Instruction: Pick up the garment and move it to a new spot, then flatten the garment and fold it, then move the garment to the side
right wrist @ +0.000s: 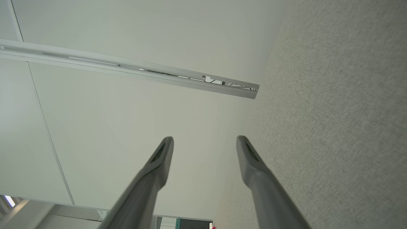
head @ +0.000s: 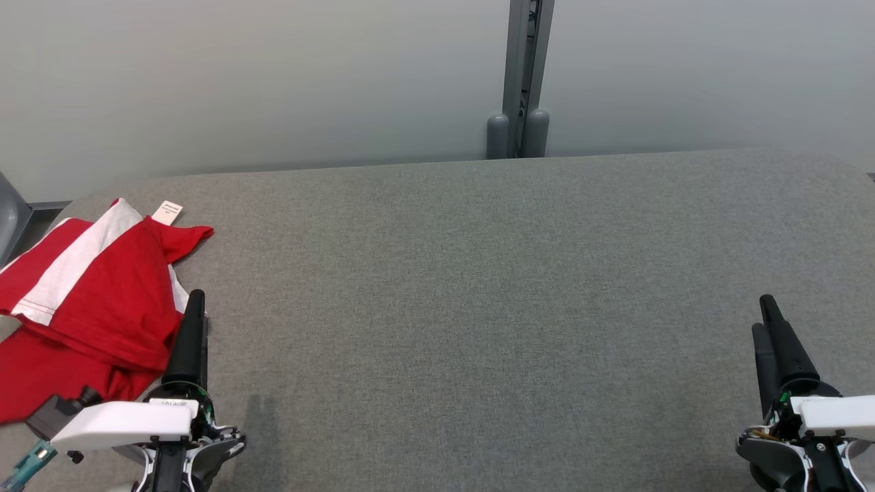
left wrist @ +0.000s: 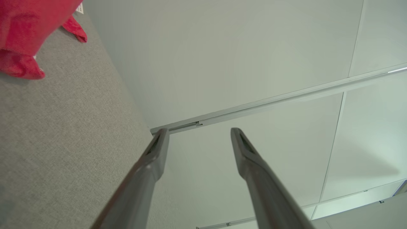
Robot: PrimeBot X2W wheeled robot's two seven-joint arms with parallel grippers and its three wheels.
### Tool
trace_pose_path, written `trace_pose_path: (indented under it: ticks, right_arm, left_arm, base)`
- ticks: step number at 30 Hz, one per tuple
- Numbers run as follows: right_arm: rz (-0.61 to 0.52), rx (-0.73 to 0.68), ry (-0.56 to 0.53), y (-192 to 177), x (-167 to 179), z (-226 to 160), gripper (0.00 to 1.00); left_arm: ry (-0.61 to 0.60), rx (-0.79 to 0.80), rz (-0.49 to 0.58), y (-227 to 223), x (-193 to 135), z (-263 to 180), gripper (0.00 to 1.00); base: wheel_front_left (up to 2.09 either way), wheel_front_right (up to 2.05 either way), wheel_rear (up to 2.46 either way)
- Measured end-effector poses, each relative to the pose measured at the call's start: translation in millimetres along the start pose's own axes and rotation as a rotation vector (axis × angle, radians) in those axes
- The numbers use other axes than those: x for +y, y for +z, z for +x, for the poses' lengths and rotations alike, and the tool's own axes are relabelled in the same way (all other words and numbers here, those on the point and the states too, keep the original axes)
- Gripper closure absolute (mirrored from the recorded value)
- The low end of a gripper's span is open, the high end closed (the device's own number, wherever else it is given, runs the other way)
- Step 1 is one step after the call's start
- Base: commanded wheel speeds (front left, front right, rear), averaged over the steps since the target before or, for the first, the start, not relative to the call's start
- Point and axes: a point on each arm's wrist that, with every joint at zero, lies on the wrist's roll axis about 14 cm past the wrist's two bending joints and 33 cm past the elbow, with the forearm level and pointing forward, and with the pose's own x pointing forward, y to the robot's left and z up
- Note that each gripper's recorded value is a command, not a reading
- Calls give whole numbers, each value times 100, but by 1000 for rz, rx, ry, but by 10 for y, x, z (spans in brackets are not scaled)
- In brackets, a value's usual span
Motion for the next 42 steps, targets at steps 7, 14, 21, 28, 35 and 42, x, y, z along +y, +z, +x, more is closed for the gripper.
trace_pose_path:
  ticks: [7, 14, 21, 28, 35, 42]
  right_arm:
    - [-147, -4, 47, 8, 155, 24, 0]
    - [-301, -7, 94, -7, 303, 42, 0]
    - [-453, -16, 139, -17, 437, 63, 0]
    - [-612, -12, 171, -58, 507, 61, 0]
    - [-749, -3, 191, -128, 517, 47, 0]
    - [-888, 12, 195, -186, 461, 36, 0]
  left_arm:
    - [-47, -1, 150, -15, -160, 35, 0]
    - [-94, -3, 318, -32, -301, 45, 0]
    - [-143, -7, 467, -73, -437, 50, 0]
    - [-174, -2, 610, -131, -498, 43, 0]
    - [-186, -2, 733, -169, -504, 31, 0]
    - [-174, 9, 856, -212, -417, 12, 0]
  base:
    - [0, 0, 0]
    - [0, 0, 0]
    - [0, 0, 0]
    - [0, 0, 0]
    - [0, 0, 0]
    - [0, 0, 0]
